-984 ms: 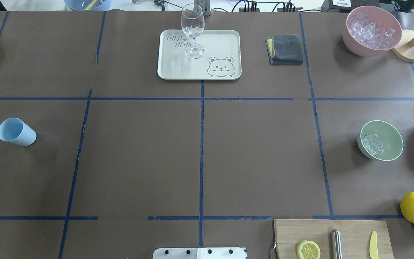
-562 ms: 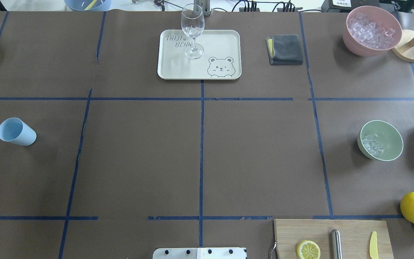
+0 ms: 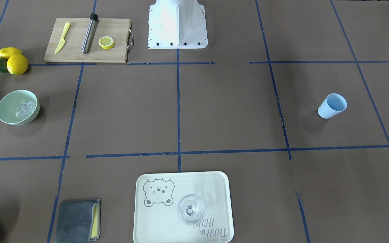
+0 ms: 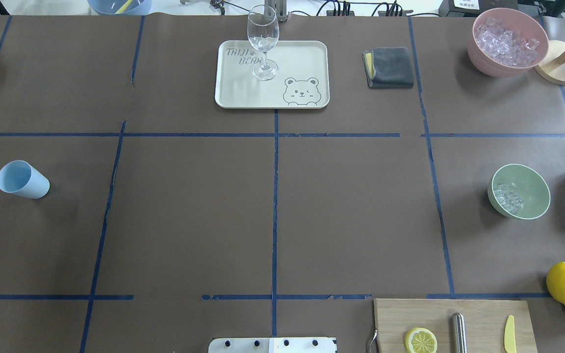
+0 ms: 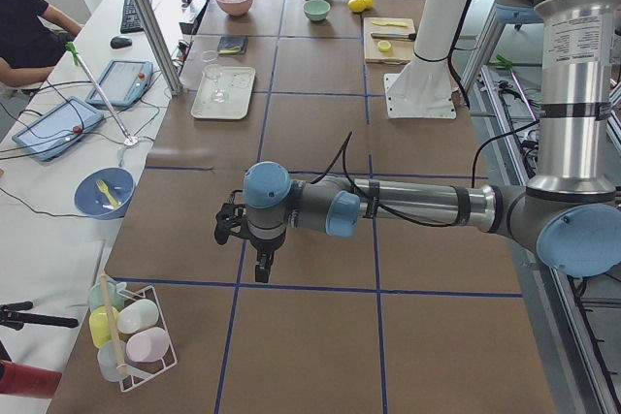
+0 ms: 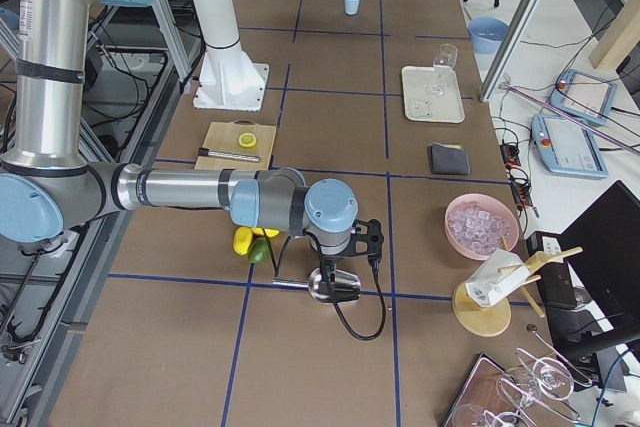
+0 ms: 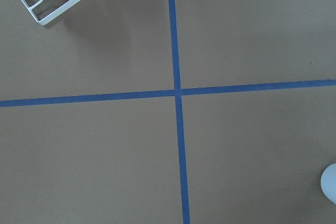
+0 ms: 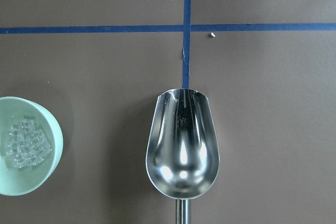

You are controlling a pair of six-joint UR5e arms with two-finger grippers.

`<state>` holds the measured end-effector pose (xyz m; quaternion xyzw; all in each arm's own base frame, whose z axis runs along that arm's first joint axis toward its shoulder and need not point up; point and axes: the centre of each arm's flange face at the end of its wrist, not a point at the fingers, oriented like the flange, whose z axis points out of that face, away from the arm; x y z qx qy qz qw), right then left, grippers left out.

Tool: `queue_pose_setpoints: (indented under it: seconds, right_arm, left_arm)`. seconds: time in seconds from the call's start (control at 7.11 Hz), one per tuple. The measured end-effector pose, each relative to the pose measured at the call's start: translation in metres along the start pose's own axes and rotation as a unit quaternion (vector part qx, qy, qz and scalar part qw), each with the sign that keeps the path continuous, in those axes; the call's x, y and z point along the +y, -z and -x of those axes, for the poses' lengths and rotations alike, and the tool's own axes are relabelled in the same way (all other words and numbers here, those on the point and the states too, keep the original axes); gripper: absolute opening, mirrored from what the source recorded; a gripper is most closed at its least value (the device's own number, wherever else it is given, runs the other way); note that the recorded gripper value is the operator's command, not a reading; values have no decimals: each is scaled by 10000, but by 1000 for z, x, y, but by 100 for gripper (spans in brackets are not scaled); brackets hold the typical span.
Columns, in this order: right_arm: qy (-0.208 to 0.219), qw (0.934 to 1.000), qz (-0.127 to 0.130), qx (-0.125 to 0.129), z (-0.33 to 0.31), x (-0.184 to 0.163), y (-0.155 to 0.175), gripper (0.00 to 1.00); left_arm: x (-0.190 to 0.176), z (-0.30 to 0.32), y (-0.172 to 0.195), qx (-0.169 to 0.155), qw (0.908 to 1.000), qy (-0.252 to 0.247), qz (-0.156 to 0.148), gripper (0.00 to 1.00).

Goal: Pour ice into bowl

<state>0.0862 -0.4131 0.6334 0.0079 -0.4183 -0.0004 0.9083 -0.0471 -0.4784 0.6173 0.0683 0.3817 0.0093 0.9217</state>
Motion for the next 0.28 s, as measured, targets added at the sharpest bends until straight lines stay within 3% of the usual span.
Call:
queue_pose_setpoints:
  seconds: [0.28]
  right_arm:
    - [15,10000,-13,1,1,-1,1,100]
  left_arm:
    - [0,0,0,1,10000,-4,-4,100]
